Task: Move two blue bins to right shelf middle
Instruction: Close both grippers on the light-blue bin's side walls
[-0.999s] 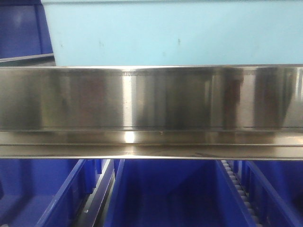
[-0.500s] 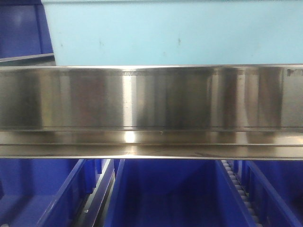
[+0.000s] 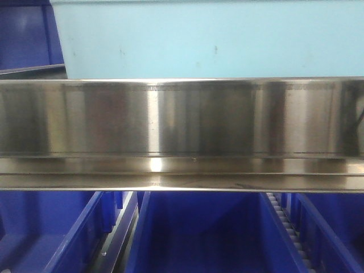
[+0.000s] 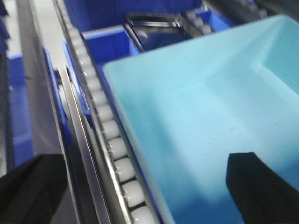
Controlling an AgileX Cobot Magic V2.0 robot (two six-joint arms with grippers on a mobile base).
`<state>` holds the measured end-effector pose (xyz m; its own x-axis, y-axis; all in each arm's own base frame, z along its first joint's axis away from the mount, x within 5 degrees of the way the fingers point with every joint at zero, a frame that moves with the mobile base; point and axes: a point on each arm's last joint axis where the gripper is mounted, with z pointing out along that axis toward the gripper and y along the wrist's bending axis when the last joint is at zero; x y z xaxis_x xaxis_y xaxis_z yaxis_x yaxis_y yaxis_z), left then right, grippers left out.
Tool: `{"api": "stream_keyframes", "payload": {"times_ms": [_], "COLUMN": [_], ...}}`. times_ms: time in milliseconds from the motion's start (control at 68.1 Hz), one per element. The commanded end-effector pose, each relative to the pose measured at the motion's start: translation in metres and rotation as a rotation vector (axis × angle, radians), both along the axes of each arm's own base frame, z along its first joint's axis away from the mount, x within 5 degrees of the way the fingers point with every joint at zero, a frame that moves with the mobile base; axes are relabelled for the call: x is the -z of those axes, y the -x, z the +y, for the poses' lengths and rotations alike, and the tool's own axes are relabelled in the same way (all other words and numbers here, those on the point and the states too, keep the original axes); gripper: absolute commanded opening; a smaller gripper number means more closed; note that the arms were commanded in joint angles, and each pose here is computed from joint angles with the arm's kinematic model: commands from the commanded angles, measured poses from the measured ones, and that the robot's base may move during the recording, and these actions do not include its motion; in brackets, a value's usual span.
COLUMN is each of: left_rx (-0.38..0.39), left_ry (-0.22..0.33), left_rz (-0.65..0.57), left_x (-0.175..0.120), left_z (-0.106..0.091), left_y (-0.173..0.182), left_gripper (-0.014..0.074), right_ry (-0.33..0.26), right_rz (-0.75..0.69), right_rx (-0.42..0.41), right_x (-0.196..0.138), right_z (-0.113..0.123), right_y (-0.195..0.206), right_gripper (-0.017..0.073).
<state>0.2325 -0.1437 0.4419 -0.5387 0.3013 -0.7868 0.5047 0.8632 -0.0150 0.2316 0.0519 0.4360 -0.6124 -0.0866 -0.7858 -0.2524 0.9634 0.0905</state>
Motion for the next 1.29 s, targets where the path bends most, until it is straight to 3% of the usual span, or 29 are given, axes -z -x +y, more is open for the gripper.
{"api": "stream_keyframes", "payload": {"times_ms": [0, 220, 426, 896, 984, 1058, 1278], "left_rx": [-0.016, -0.106, -0.123, -0.123, -0.123, -0.125, -0.125], "left_ry": [-0.023, -0.098, -0.122, -0.172, -0.177, -0.176, -0.176], "left_rz": [0.068, 0.235, 0.325, 0.428, 0.435, 0.436, 0.436], "left_x": [-0.003, 0.014, 0.046, 0.089, 0.092, 0.092, 0.092], "left_z": [-0.008, -0.028, -0.046, -0.063, -0.064, -0.064, -0.064], "left_y": [-0.011, -0.049, -0.075, -0.098, -0.100, -0.100, -0.100], "left_gripper": [0.0574, 0.0566, 0.0566, 0.0562, 0.0523, 0.0433, -0.0043], "right_ry": [0.021, 0.025, 0.044, 0.048, 0.052, 0.053, 0.056], "right_rz": [0.075, 0.216, 0.346, 0.411, 0.429, 0.433, 0.446], "right_rx": [-0.022, -0.047, -0.058, -0.041, -0.041, -0.041, -0.043], "right_x": [-0.003, 0.020, 0.052, 0.087, 0.092, 0.093, 0.093], "right_z": [0.004, 0.022, 0.033, 0.040, 0.041, 0.041, 0.041], "right_y": [-0.015, -0.054, -0.076, -0.107, -0.109, -0.109, -0.108], "right_gripper": [0.0570, 0.0570, 0.0570, 0.0564, 0.0498, 0.0370, -0.0080]}}
